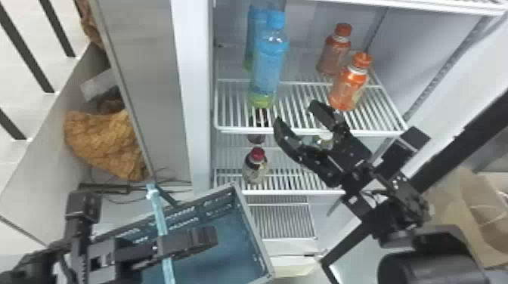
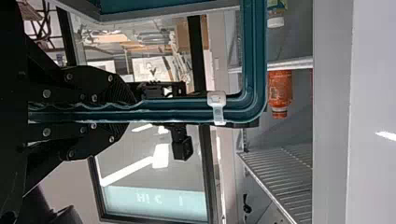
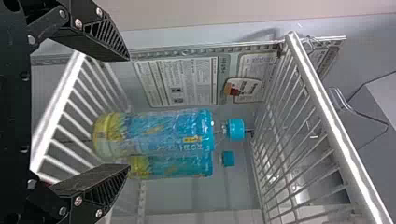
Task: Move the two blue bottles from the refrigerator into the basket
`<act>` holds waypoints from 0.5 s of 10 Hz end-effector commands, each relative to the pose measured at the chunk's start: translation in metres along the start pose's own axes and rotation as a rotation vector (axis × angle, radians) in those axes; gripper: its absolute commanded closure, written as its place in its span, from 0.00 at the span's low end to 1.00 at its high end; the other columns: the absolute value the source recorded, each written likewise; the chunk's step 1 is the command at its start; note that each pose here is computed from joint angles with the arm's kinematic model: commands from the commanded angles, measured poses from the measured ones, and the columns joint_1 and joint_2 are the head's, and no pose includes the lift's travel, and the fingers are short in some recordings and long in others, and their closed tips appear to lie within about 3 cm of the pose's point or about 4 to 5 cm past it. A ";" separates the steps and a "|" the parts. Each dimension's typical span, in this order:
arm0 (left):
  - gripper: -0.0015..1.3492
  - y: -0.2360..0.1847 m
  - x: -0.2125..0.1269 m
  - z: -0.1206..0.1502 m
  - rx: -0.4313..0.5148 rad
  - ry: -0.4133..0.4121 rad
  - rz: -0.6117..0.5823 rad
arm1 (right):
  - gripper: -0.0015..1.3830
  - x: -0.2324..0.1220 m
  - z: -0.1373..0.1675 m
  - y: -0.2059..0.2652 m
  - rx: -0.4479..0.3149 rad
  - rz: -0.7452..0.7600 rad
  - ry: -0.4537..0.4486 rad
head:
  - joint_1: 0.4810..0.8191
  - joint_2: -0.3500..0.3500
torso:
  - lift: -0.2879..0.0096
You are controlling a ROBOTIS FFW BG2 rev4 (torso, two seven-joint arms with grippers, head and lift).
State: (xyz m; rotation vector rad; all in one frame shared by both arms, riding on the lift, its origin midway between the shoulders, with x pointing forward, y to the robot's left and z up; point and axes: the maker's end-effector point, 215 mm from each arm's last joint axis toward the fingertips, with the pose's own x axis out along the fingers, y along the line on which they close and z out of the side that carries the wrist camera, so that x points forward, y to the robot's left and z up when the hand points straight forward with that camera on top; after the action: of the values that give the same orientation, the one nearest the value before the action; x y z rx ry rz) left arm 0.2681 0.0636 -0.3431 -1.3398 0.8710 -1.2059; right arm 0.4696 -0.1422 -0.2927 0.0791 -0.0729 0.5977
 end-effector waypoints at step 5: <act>0.89 -0.001 0.001 0.001 0.004 0.003 -0.002 | 0.18 0.053 0.000 -0.011 0.010 0.019 0.002 | 0.63 0.37 | 0.93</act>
State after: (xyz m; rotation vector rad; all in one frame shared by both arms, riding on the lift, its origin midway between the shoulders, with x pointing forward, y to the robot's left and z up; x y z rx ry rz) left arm 0.2696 0.0633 -0.3414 -1.3370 0.8673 -1.2102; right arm 0.5150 -0.1224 -0.2883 0.0884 -0.0719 0.6164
